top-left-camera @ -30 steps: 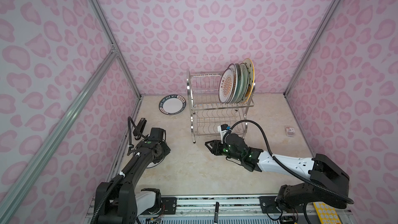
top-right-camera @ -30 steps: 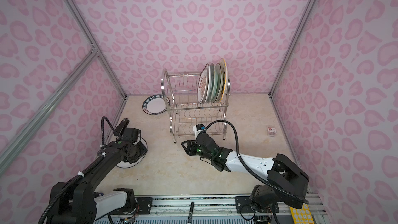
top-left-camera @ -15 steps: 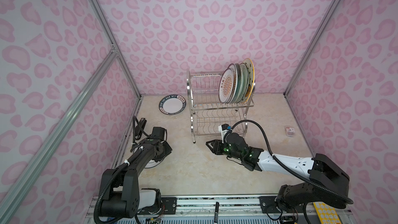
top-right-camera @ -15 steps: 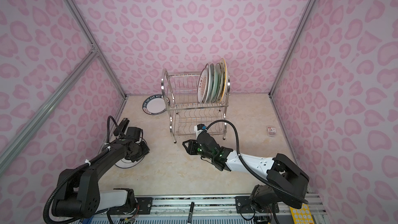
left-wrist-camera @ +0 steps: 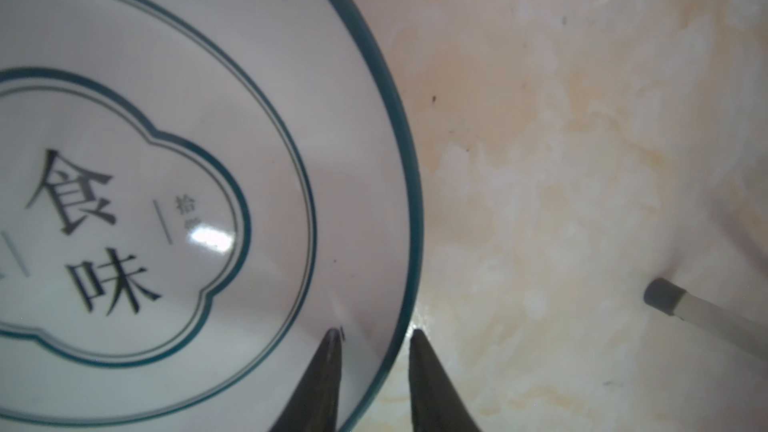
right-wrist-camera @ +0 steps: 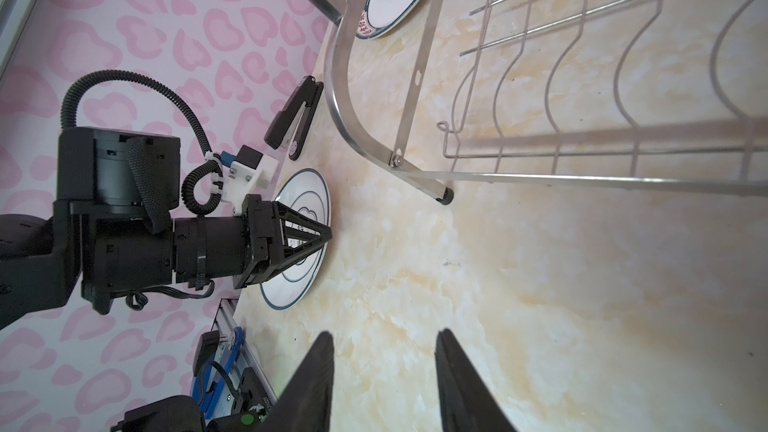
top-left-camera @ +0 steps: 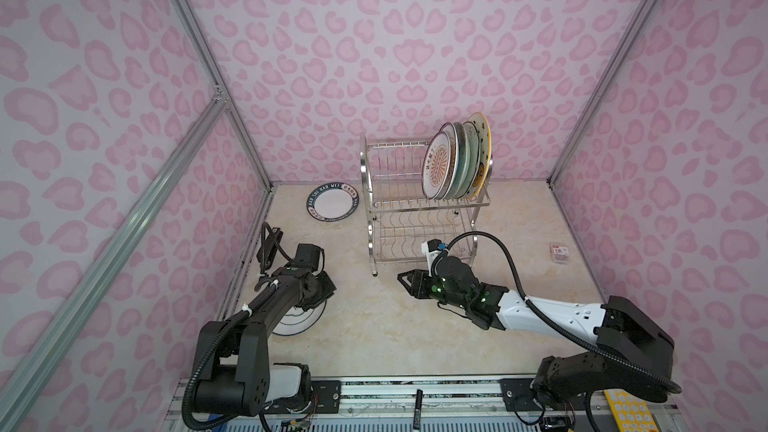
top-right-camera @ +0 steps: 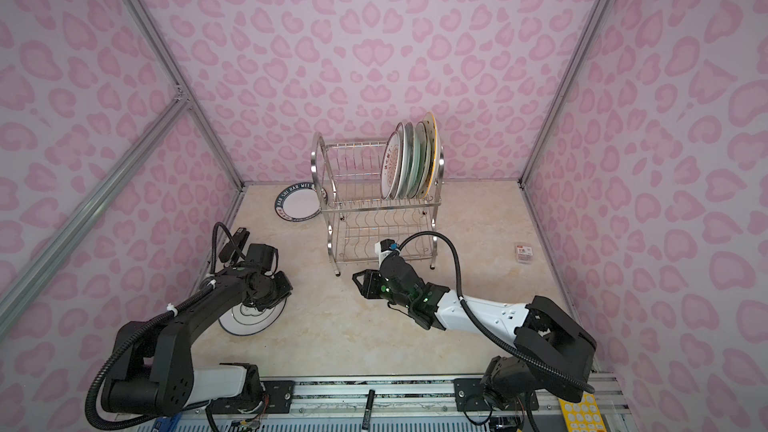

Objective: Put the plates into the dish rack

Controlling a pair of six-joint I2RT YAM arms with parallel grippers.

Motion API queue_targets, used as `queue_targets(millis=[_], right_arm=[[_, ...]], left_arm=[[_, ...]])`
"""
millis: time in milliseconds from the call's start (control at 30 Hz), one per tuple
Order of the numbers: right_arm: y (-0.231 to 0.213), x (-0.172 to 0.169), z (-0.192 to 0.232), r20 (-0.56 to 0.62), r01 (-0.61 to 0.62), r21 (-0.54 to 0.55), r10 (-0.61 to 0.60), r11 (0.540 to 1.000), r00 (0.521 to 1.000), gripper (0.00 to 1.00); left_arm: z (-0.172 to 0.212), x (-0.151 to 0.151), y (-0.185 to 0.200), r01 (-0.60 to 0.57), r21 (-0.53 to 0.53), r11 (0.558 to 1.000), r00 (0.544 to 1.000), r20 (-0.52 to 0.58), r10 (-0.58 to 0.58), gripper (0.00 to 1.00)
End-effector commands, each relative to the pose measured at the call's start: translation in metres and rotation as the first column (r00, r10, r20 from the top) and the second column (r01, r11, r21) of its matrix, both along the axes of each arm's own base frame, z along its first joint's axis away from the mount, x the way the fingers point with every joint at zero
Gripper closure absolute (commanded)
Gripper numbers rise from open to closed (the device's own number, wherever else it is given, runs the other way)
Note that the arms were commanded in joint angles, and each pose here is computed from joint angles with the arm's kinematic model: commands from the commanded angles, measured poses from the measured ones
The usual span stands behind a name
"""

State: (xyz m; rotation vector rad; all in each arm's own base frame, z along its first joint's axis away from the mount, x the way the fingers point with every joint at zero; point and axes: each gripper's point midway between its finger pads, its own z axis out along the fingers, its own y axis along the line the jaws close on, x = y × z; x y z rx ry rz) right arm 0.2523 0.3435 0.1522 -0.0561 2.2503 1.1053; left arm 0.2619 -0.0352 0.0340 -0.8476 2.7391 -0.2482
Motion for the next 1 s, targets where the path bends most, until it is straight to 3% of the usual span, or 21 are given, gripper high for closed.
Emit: queue_targets(millis=[0,467,667,967], right_arm=[[-0.002,0.001,-0.003,0.005,0.005,-0.018,-0.005,1.000,1.000,0.60],[-0.003,0.001,-0.005,0.004,0.007,-0.029,-0.006,1.000,1.000,0.60],[-0.004,0.001,-0.005,0.004,0.005,-0.033,-0.004,0.999,1.000,0.60],[-0.004,0.002,-0.006,0.002,0.003,-0.035,-0.003,0.999,1.000,0.58]], left_arm=[[0.004,0.003,-0.009,0.031,-0.027,0.999,0.999,0.010,-0.031,0.69],[0.012,0.013,-0.036,0.118,-0.075,0.990,0.993,0.028,-0.116,0.69],[0.021,0.012,-0.016,0.095,0.033,0.995,0.995,0.024,-0.095,0.68],[0.007,0.006,-0.022,0.123,-0.018,0.992,0.992,-0.004,-0.123,0.68]])
